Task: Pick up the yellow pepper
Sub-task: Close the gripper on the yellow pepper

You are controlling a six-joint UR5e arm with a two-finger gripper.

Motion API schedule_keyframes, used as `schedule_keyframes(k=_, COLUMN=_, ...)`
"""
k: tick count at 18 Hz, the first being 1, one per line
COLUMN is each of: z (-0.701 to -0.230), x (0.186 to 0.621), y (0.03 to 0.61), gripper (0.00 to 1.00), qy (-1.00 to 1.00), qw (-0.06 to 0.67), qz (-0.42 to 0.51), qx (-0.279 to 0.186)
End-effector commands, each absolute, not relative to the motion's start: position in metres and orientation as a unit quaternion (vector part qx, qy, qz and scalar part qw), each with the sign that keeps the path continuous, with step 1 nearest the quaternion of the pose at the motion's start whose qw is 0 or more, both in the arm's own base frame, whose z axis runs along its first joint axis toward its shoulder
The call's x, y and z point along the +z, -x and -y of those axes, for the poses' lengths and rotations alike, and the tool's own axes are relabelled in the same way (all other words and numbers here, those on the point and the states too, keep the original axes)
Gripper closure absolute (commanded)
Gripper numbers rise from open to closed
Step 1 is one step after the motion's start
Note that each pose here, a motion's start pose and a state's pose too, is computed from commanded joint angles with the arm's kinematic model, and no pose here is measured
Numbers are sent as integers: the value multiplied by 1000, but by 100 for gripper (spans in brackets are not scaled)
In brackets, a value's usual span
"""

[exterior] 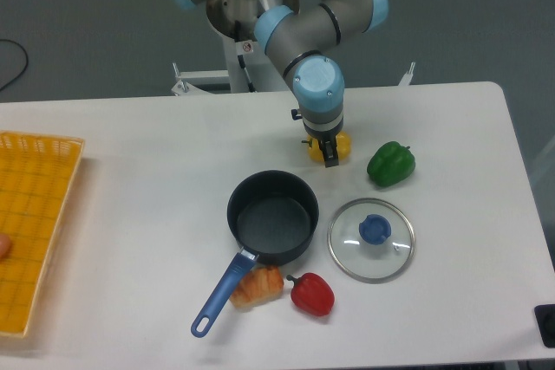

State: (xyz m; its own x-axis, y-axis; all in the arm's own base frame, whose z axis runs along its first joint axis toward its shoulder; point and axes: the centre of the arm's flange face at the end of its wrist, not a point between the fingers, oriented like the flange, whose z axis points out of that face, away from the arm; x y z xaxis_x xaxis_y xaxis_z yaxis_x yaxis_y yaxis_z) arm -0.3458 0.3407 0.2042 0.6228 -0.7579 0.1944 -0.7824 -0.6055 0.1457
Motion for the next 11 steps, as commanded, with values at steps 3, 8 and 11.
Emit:
schedule_keyframes(k=3, z=-341, x=205, y=347, gripper=32, qy=-895, qw=109, qz=430, qx=55)
schedule_keyframes(k=8, z=-351, x=229, y=365, gripper=33, qy=-898, qw=108, qz=425, qx=37)
schedule_keyframes(k=11, z=-357, x=244, y=372, gripper=34, qy=-904, qw=106, qz=411, qx=47)
